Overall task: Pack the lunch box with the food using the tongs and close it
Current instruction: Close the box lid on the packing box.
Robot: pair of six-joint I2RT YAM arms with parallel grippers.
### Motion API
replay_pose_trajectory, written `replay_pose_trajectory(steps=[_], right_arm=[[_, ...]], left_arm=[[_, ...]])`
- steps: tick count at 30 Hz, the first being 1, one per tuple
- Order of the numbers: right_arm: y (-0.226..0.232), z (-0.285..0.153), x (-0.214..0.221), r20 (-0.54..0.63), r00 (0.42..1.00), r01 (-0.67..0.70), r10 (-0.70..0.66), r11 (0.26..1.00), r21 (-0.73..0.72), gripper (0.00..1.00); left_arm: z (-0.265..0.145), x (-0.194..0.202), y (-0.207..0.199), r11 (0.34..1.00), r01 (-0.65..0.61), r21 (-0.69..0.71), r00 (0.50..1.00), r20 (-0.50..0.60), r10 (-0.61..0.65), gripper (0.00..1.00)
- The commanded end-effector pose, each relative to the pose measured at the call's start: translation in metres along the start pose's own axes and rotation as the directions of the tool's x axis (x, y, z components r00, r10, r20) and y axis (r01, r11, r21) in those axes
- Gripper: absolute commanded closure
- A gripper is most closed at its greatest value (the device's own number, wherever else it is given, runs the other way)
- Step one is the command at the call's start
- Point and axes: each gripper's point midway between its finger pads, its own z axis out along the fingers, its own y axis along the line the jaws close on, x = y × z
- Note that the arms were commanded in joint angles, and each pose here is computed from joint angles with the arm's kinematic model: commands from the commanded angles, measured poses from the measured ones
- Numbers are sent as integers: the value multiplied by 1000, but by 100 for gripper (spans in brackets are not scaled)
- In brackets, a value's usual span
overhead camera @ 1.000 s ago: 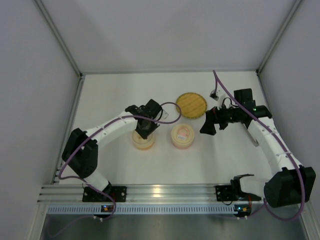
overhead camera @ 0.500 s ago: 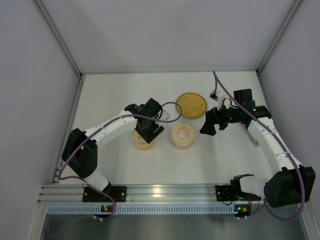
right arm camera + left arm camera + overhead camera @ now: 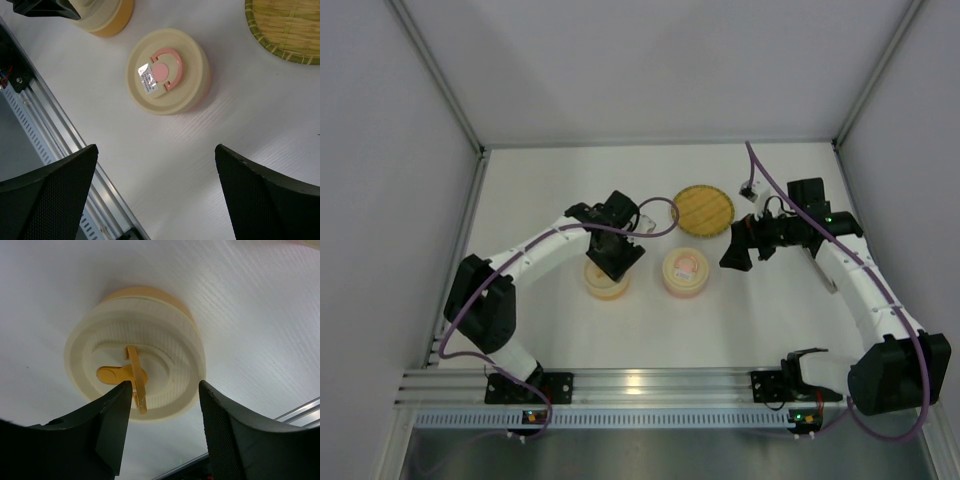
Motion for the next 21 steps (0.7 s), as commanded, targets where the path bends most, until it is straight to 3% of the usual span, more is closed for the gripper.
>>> replay_pose_trajectory(steps=[1,21], right_arm=[[-1,-6,-15,67,996,51,-51,999,6,1],[-5,-3,-12,50,997,51,-51,999,4,1]], left_arm=[[2,-13,-1,1000,-11,8,999,37,11,39],[39,9,-1,1000,-6,-4,999,-42,6,41]])
